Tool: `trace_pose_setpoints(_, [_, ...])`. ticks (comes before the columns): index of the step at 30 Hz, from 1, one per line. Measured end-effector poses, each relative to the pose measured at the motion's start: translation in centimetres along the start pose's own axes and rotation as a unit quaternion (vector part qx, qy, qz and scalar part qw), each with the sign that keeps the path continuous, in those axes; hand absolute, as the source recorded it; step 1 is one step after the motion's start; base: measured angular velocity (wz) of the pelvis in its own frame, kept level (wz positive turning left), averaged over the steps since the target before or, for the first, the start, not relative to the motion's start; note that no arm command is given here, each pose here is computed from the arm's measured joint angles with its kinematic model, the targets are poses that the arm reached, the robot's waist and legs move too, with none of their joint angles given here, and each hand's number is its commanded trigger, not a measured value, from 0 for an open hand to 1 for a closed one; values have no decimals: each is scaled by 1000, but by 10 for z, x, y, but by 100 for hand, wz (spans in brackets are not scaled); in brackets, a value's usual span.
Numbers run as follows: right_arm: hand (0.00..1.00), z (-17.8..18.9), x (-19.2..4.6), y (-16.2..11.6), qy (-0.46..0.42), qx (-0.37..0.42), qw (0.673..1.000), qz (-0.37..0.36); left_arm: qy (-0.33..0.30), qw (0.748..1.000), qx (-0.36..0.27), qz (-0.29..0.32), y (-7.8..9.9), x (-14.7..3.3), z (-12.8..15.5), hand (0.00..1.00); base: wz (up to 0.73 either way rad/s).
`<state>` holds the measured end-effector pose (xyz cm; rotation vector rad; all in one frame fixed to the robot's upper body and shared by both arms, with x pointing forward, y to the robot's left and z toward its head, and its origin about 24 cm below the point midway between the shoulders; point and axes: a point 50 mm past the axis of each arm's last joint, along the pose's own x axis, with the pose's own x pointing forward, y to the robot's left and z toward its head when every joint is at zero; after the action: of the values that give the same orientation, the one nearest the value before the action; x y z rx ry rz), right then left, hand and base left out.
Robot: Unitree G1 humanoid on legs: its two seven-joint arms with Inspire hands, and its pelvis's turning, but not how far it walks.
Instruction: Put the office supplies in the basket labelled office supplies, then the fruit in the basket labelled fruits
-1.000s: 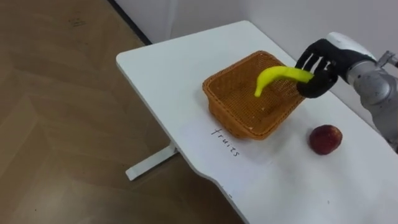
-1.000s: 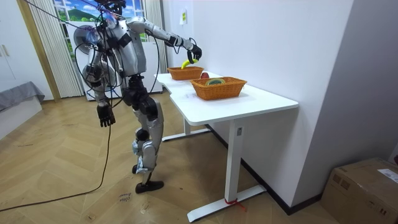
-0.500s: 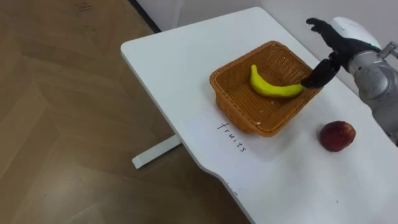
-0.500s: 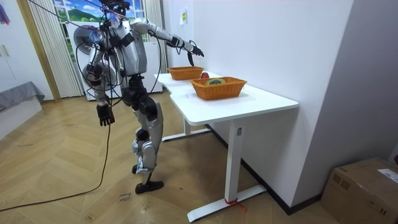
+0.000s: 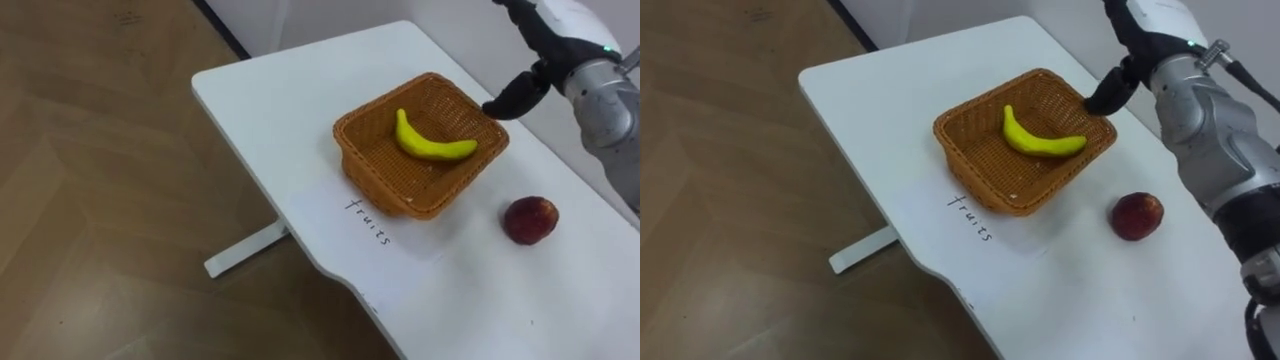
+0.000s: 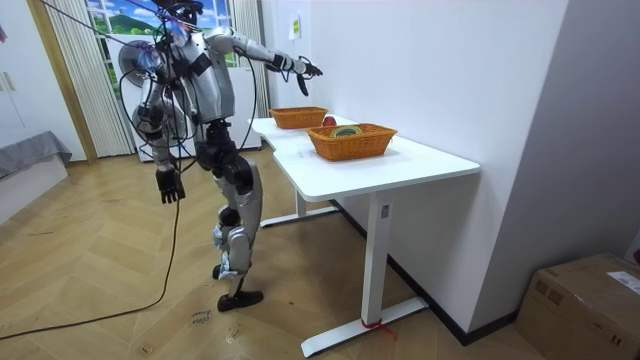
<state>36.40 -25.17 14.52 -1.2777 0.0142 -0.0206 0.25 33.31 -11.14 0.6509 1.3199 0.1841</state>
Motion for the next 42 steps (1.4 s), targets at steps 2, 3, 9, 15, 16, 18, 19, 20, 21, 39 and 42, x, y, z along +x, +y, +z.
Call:
trace_pose_setpoints(2, [0,3,0,-1,-7,1,1000,-2,3,1000,-2,2,0,0,-1,0,-13])
trace_pose_setpoints(3, [0,4,0,-1,-8,1,1000,-2,4,1000,-2,2,0,0,-1,0,-10])
trace_pose_setpoints(9, [0,10,-1,-3,-15,15,1000,-6,16,1000,-8,1,-5,-1,-3,0,-9])
trace_pose_setpoints(15, [0,12,-10,-4,-34,80,996,-13,20,1000,-19,-10,-18,-2,-5,0,-13])
trace_pose_setpoints(16, [0,7,-12,-3,-27,100,994,-15,22,1000,-19,-12,-21,-3,-6,0,-13])
trace_pose_setpoints(18, [0,2,-14,-4,-19,135,990,-19,24,999,-21,-15,-25,-4,-7,0,-9])
trace_pose_setpoints(19, [0,0,-15,-5,-16,150,988,-25,24,999,-21,-19,-28,-5,-8,0,-12])
trace_pose_setpoints(20, [0,-1,-15,-6,-15,159,987,-28,24,999,-22,-20,-29,-5,-8,0,-26])
trace_pose_setpoints(21, [0,-2,-15,-10,-13,177,983,-39,23,999,-25,-23,-32,-5,-7,0,-26])
trace_pose_setpoints(39, [0,-20,-39,54,72,444,893,-16,33,998,-23,-56,-55,-9,-5,0,-4])
trace_pose_setpoints(42, [0,-20,-39,55,74,471,879,-15,35,997,-21,-60,-56,-9,-7,0,0])
